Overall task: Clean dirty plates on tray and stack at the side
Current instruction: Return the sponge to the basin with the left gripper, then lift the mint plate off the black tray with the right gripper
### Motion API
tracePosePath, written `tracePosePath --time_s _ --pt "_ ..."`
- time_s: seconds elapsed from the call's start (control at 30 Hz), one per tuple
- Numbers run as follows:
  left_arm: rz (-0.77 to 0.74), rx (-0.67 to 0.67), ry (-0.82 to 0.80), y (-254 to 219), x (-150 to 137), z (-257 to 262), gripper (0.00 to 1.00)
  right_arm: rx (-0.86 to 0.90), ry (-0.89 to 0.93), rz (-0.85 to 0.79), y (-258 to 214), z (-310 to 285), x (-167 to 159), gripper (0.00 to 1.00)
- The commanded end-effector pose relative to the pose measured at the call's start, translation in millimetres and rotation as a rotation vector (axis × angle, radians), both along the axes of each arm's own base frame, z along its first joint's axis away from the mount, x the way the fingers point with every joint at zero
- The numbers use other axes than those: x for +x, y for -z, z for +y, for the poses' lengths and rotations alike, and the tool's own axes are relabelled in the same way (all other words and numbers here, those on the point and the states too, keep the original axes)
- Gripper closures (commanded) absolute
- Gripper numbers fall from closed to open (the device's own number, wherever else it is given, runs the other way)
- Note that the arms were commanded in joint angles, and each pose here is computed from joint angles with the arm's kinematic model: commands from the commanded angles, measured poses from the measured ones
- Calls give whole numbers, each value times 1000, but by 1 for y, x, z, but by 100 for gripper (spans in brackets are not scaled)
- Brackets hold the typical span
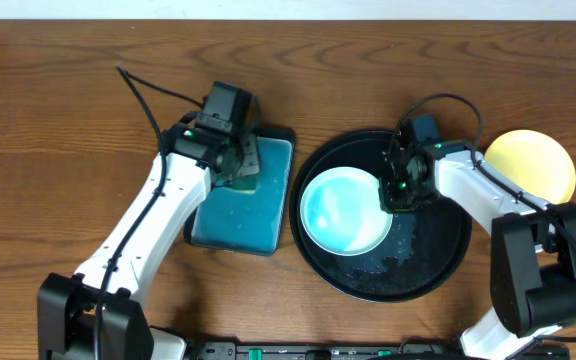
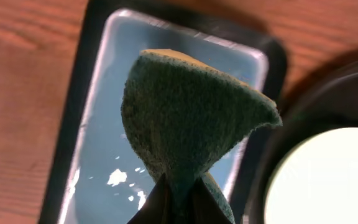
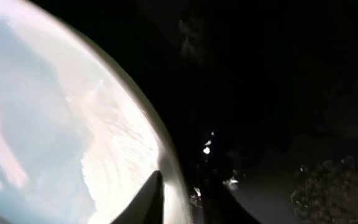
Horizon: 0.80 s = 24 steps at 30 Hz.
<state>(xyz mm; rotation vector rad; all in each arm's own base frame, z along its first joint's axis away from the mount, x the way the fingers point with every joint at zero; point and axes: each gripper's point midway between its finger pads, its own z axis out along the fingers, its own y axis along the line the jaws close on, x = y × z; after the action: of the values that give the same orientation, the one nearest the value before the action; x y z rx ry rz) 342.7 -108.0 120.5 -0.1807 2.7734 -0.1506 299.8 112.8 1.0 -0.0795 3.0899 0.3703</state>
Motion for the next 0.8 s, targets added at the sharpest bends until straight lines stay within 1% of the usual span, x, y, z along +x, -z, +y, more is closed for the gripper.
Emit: tracePosePath --time_s 0.0,0.03,0.07,0.23,0.4,0.63,0.77 --pt "75 37 1 26 -12 15 93 17 20 54 15 8 -19 90" --pt "88 41 -4 31 -14 18 93 22 22 55 17 8 -20 96" --pt "100 44 -9 38 -15 20 93 35 21 59 17 10 -21 99" --pt "157 60 -15 68 -26 25 93 113 14 57 11 23 -19 99" --pt "197 71 -14 85 -30 26 92 159 10 9 -4 29 -7 99" --pt "215 77 -14 97 -28 26 92 177 29 -179 -58 20 23 99" --pt "204 73 -14 98 -24 25 92 78 51 -312 -86 -3 34 99"
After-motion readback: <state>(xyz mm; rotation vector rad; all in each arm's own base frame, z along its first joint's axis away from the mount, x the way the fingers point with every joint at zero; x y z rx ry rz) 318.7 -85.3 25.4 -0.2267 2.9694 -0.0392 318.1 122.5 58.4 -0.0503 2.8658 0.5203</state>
